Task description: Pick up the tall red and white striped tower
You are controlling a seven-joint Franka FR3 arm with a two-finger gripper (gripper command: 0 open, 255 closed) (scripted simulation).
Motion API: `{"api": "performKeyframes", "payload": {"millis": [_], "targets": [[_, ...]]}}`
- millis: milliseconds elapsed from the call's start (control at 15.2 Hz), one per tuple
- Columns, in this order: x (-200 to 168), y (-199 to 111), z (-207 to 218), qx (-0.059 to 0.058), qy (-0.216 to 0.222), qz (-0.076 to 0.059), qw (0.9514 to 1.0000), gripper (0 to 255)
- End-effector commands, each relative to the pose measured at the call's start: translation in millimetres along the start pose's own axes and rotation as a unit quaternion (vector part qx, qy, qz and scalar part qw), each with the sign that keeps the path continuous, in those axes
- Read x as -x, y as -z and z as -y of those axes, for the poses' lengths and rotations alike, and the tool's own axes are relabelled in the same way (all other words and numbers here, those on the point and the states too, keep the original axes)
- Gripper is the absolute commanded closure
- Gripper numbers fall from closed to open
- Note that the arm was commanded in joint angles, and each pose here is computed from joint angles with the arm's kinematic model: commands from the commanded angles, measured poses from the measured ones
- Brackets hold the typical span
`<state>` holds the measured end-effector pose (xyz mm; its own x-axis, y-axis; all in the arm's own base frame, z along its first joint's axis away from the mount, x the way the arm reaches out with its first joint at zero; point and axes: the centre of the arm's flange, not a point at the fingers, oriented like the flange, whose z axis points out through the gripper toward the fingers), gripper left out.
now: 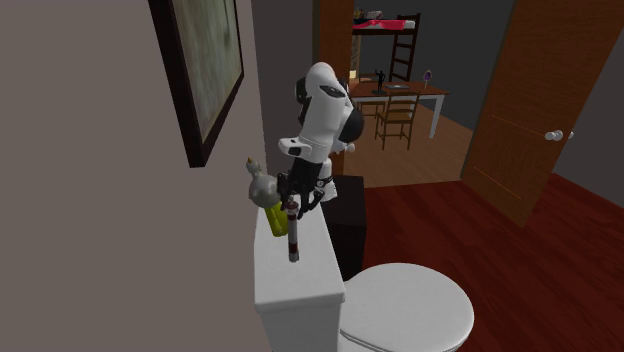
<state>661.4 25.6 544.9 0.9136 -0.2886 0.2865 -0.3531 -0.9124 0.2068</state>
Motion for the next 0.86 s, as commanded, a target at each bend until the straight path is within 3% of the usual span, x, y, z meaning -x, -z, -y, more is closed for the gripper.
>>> {"api": "performKeyframes", "payload": {"millis": [0,792], "targets": [[-2.4,9.0,-1.8,0.000,0.000,0.000,1.0000,255],[-17.7,59.2,-12.9,0.000,0.000,0.000,1.0000,255]]}}
